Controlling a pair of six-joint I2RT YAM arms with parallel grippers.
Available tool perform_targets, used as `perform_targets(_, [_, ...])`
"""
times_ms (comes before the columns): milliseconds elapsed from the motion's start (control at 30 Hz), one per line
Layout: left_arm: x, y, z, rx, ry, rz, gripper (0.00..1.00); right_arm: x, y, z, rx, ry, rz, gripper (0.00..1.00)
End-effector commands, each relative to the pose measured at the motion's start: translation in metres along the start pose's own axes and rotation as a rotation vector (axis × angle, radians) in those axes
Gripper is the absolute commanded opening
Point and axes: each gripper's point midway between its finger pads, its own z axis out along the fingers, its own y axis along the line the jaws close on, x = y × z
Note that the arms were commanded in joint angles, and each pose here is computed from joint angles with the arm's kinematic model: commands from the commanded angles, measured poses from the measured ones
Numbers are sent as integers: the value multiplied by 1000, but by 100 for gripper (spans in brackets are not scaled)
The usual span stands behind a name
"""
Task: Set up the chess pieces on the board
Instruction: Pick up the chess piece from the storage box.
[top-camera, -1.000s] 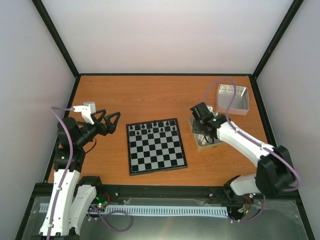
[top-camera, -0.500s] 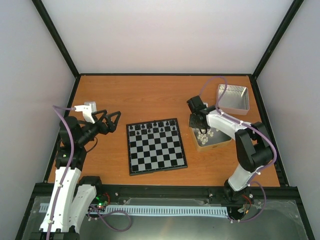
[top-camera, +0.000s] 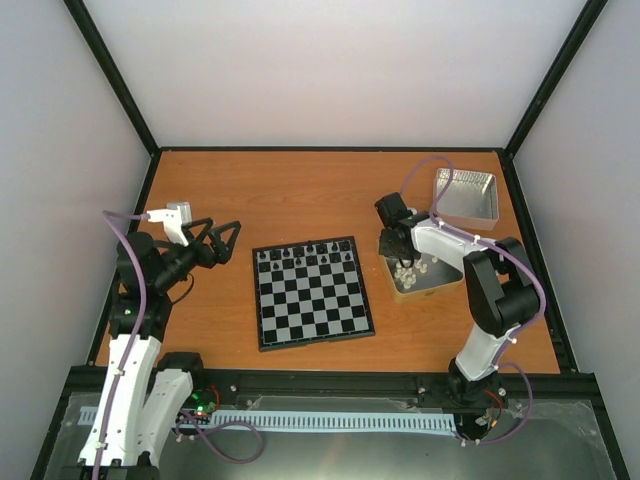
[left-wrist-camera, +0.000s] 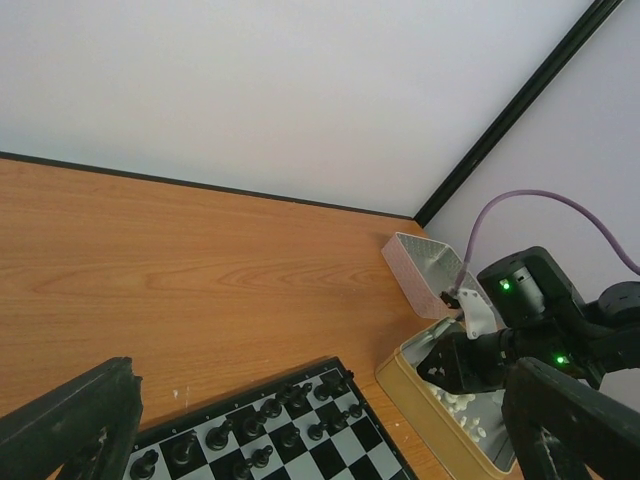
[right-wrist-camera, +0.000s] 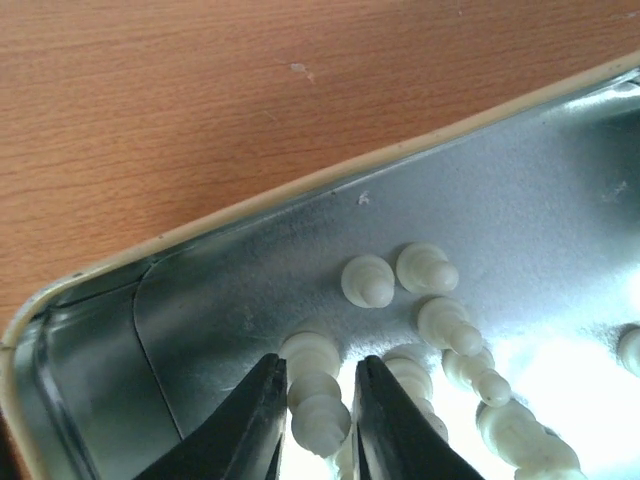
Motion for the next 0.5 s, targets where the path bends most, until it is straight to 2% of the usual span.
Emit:
perform_targets(0, [-17,-12,-6,16,-37,17,100,-3,3,7,-18,-9,-3,18])
perform_targets(167, [-18,-13,-7,15,-40,10,100,-6,5,6,-23,-4,-31,6])
perform_targets(467, [-3,2,-7,-45,-23,-32,100,-22,9,-56,-87,-119,-62,5])
